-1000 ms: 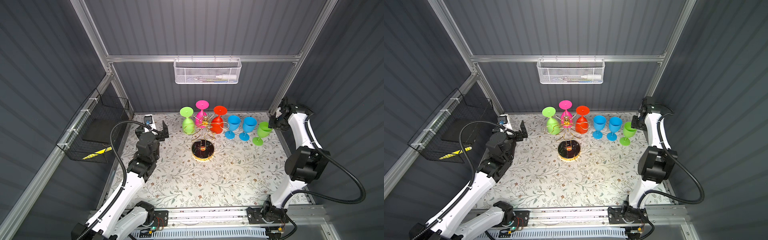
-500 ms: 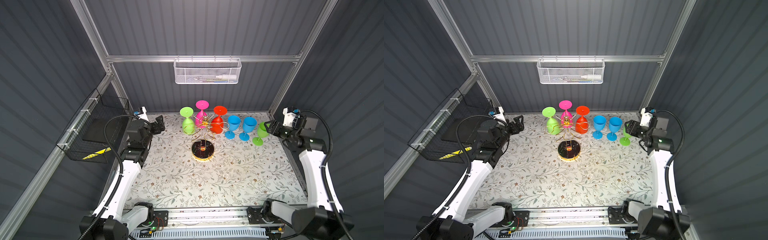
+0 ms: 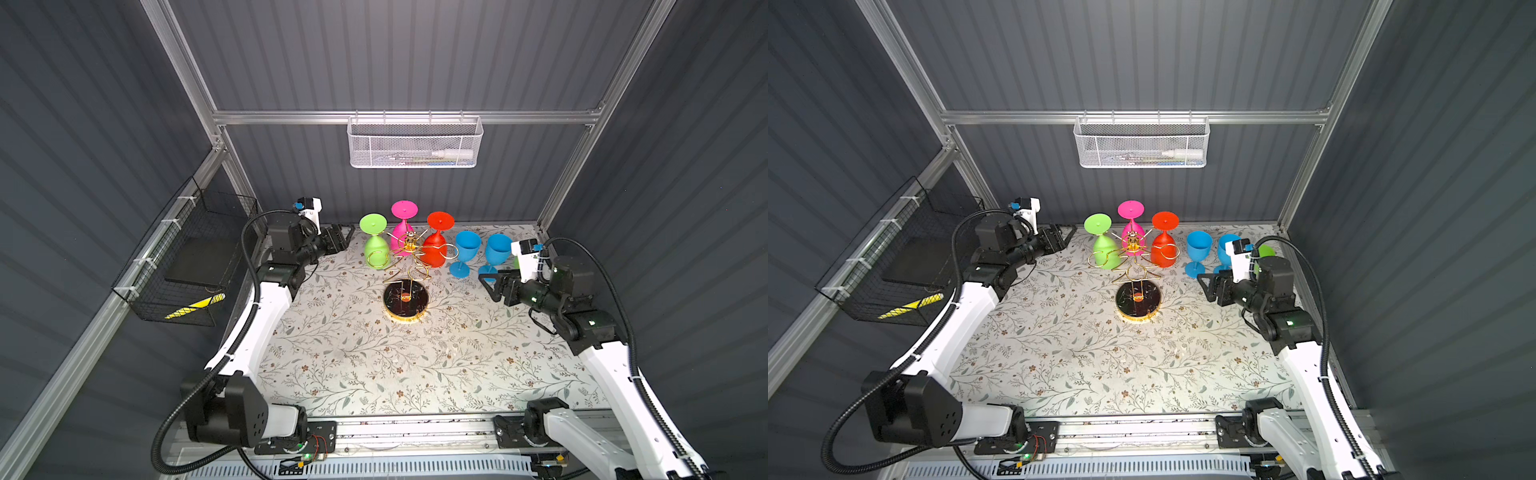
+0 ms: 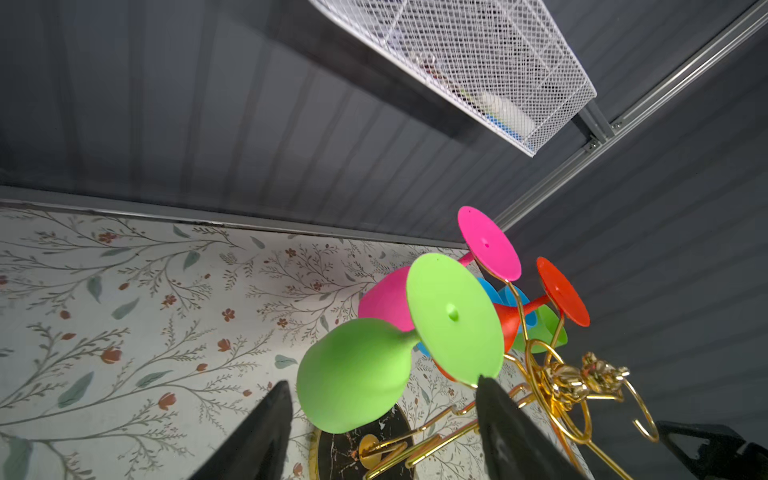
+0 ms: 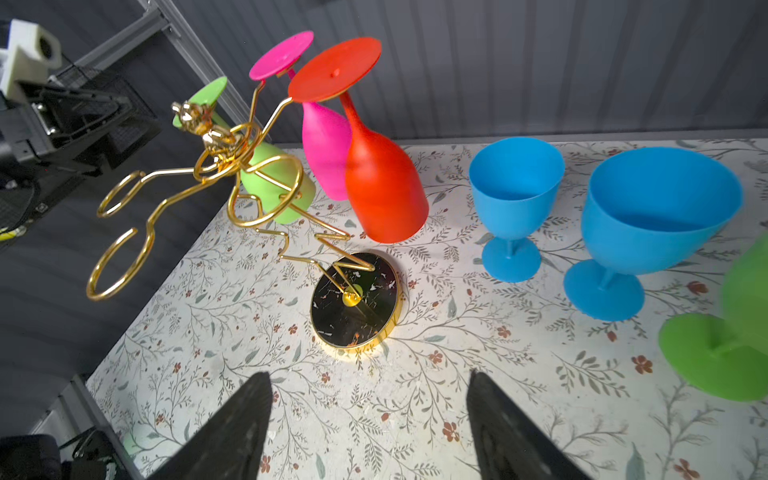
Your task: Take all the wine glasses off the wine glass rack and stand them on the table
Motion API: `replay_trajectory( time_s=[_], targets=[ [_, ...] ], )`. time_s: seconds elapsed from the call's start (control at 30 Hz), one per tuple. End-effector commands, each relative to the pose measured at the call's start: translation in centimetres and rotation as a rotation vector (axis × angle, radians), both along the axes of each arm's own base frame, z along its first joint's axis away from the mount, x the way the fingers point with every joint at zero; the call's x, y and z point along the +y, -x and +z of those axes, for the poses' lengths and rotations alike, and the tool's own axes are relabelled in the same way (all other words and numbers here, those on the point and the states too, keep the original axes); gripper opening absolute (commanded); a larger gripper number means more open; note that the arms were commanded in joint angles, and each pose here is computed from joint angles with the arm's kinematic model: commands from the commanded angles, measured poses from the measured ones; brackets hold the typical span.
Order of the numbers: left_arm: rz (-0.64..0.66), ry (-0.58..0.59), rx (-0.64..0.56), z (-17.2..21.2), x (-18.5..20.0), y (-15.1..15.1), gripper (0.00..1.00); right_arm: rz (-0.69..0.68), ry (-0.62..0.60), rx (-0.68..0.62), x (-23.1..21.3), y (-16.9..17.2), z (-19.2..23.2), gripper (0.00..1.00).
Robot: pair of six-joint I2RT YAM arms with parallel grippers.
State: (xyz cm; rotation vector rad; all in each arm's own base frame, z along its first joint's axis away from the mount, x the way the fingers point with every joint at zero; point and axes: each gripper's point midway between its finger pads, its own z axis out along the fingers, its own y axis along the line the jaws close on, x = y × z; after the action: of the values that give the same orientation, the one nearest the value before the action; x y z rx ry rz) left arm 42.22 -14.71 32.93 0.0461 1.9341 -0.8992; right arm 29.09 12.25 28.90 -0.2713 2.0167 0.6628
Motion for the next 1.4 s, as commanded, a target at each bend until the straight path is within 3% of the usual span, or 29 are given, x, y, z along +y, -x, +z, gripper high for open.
replay_trajectory(
  time_s=[0.0,0.33,0.7,1.03,1.37],
  targets=[
    [-0.106,0.1,0.008,1.9,-1.6,0.3,0.7,0.021,0.002,-0.035,1.1,0.4,0.1,0.78],
    [-0.195,0.205,0.037,2.2,-3.3,-0.9,0.66,0.049,-0.028,0.002,2.6,1.5,-2.4,0.81],
    [-0.23,0.225,0.077,1.1,-4.0,-2.1,0.59,0.071,-0.058,0.008,3.5,1.6,-2.4,0.84],
    [-0.248,0.232,0.087,0.7,-4.5,-2.9,0.46,0.085,-0.075,0.016,4.1,1.3,-2.5,0.85],
    [-0.26,0.233,0.098,0.6,-4.6,-2.9,0.25,0.081,-0.069,0.024,4.2,1.1,-2.7,0.87]
  ],
)
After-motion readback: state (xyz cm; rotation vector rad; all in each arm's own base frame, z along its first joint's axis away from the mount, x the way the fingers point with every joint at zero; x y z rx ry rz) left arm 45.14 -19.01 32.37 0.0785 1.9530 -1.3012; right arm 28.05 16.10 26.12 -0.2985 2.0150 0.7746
